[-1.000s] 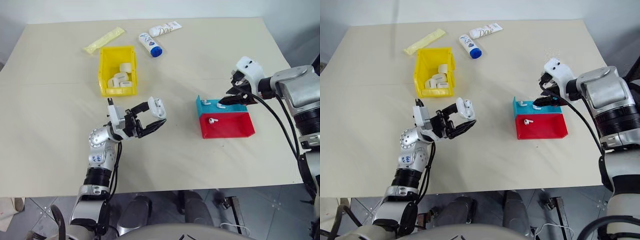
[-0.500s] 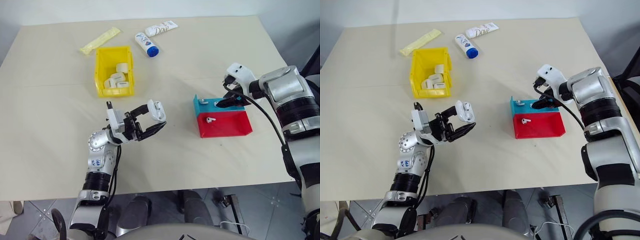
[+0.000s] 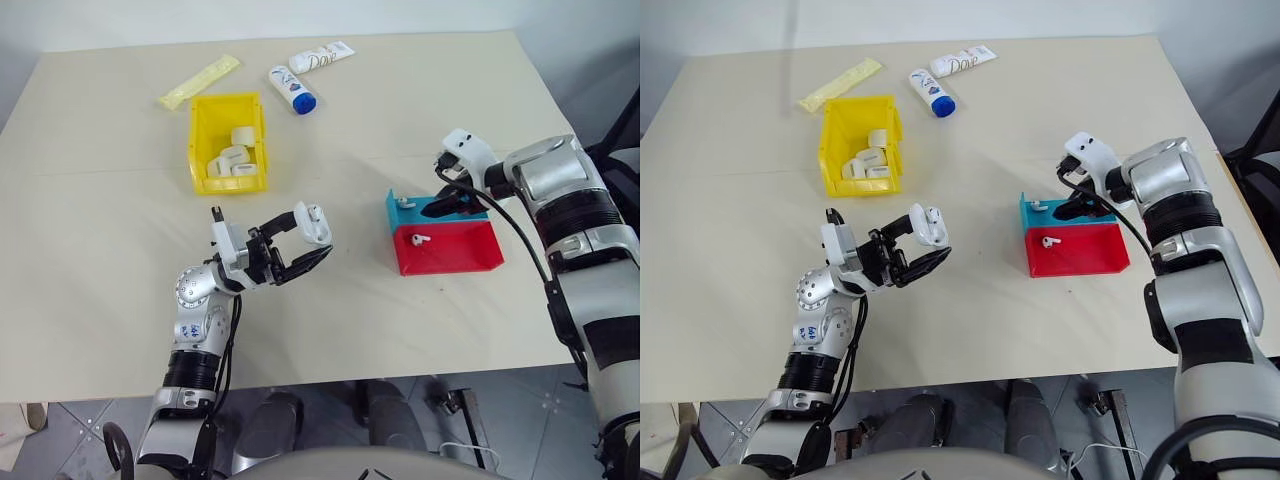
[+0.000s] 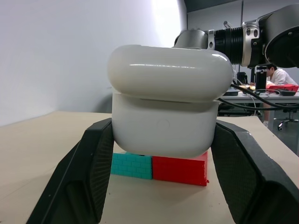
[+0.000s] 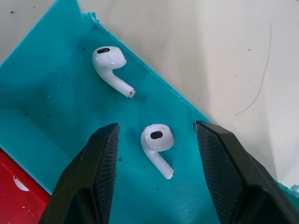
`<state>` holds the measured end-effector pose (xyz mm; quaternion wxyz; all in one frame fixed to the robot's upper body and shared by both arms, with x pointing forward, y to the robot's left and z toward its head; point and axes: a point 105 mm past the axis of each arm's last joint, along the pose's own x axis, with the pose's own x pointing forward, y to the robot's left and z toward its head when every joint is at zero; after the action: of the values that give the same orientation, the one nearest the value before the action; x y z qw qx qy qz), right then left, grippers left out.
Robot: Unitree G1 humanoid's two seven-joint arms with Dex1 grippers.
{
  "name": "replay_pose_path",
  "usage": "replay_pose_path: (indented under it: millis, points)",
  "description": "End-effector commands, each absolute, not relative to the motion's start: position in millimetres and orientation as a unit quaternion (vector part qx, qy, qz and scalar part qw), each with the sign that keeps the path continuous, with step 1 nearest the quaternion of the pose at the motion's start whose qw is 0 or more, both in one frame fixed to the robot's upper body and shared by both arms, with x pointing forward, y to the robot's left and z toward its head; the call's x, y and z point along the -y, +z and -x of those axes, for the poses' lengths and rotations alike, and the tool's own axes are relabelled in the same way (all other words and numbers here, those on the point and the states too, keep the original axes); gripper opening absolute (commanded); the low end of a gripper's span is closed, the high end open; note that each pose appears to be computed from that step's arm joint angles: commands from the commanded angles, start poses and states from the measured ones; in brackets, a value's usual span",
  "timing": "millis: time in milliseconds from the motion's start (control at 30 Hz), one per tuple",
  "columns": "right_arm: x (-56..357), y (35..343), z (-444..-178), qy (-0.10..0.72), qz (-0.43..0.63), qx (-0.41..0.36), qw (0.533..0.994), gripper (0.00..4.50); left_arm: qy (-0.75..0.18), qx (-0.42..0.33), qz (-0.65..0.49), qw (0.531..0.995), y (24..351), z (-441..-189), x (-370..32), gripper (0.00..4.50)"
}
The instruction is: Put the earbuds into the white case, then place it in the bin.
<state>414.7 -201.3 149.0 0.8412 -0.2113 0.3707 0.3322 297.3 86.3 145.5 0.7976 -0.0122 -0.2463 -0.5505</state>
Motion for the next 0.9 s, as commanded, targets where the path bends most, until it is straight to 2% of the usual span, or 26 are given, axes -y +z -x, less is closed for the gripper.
replay_pose_path:
  millis: [33, 267, 367, 533, 667, 800, 900]
  points:
    - [201.9, 161.6, -417.8, 0.331, 0.22, -0.354, 0.846, 2.62, -0.547, 0.267, 0.006, 0.793, 155.2, -293.0, -87.1, 2.76]
    - [200.5, 159.6, -418.2, 0.332, 0.221, -0.357, 0.845, 2.62, -0.545, 0.267, 0.004, 0.795, 155.8, -293.9, -87.4, 2.76]
    - [199.3, 158.4, -418.3, 0.333, 0.222, -0.358, 0.844, 2.07, -0.544, 0.267, 0.003, 0.795, 155.9, -293.9, -87.6, 2.76]
    - [199.0, 157.1, -418.1, 0.334, 0.219, -0.359, 0.843, 0.47, -0.543, 0.267, 0.003, 0.796, 156.0, -295.0, -87.9, 2.76]
    - [197.6, 164.2, -417.4, 0.347, 0.223, -0.343, 0.844, 0.47, -0.544, 0.266, 0.002, 0.796, 155.7, -297.5, -87.6, 2.76]
    - [187.6, 203.1, -410.8, 0.384, 0.214, -0.258, 0.86, 0.47, -0.558, 0.266, 0.01, 0.786, 156.6, -301.2, -81.2, 2.76]
    - [176.9, 227.7, -391.3, 0.421, 0.194, -0.191, 0.865, 0.47, -0.575, 0.262, 0.018, 0.775, 155.4, -303.6, -73.2, 2.76]
